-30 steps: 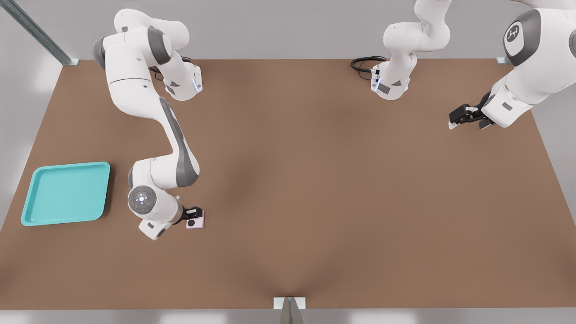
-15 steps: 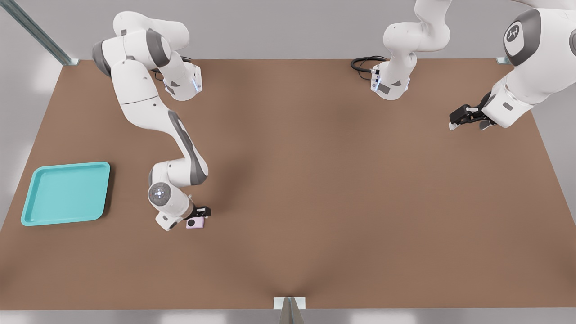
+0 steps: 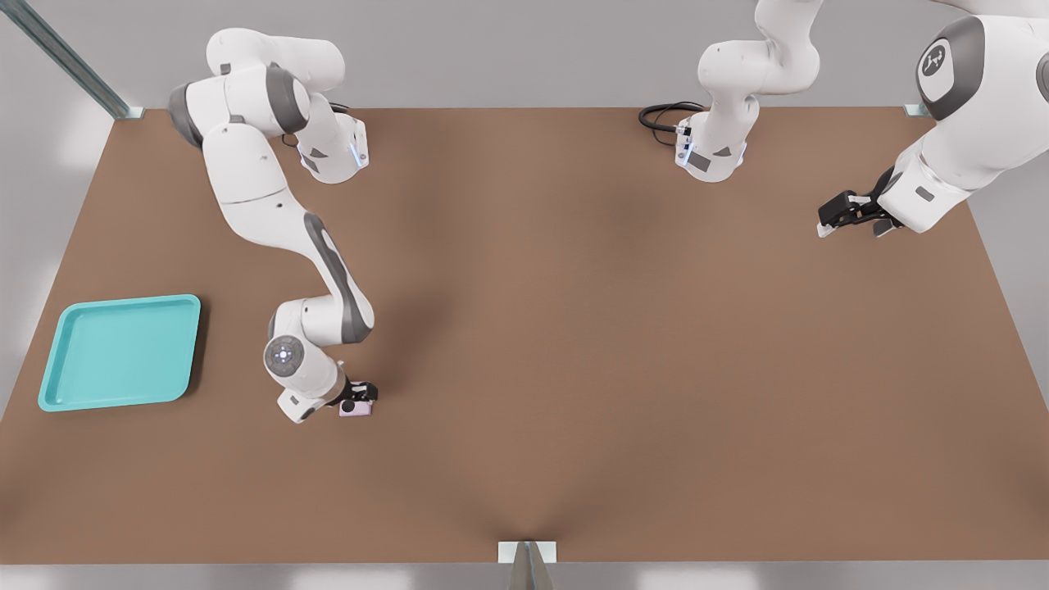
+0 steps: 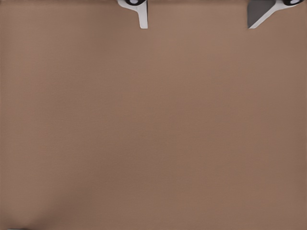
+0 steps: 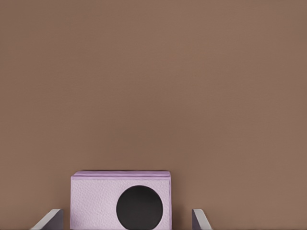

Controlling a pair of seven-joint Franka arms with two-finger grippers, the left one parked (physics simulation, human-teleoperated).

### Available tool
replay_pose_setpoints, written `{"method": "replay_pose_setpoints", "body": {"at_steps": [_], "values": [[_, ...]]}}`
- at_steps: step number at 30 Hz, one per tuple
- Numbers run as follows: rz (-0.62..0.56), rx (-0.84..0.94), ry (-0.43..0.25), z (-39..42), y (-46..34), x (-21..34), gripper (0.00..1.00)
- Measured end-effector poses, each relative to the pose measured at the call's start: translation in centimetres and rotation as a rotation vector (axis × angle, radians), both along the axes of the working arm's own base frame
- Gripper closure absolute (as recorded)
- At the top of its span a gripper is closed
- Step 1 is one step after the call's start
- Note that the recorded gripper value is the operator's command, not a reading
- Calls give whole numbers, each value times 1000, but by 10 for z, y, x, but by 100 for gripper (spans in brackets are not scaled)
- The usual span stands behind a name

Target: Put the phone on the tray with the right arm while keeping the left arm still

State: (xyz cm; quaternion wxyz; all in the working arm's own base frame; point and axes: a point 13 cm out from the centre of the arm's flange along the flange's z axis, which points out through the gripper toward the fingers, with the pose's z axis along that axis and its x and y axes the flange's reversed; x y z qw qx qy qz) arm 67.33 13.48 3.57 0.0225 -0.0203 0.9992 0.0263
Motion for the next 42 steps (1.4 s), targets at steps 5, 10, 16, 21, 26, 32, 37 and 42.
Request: {"method": "replay_pose_setpoints", "body": {"at_steps": [5,10,16,21,26,32,37,42], "values": [[-2,5,-3,-6,1,0,22],[0,10,-19,3,-1,5,25],[-89,8,-64,77,-92,13,26],[-251,18,-30,88,-272,-16,26],[-340,26,-11,86,-429,-78,26],[-243,38,28,48,-485,-116,0],[-27,-55,-94,155,-455,-43,0],[286,-158,-249,390,-209,-8,0]]}}
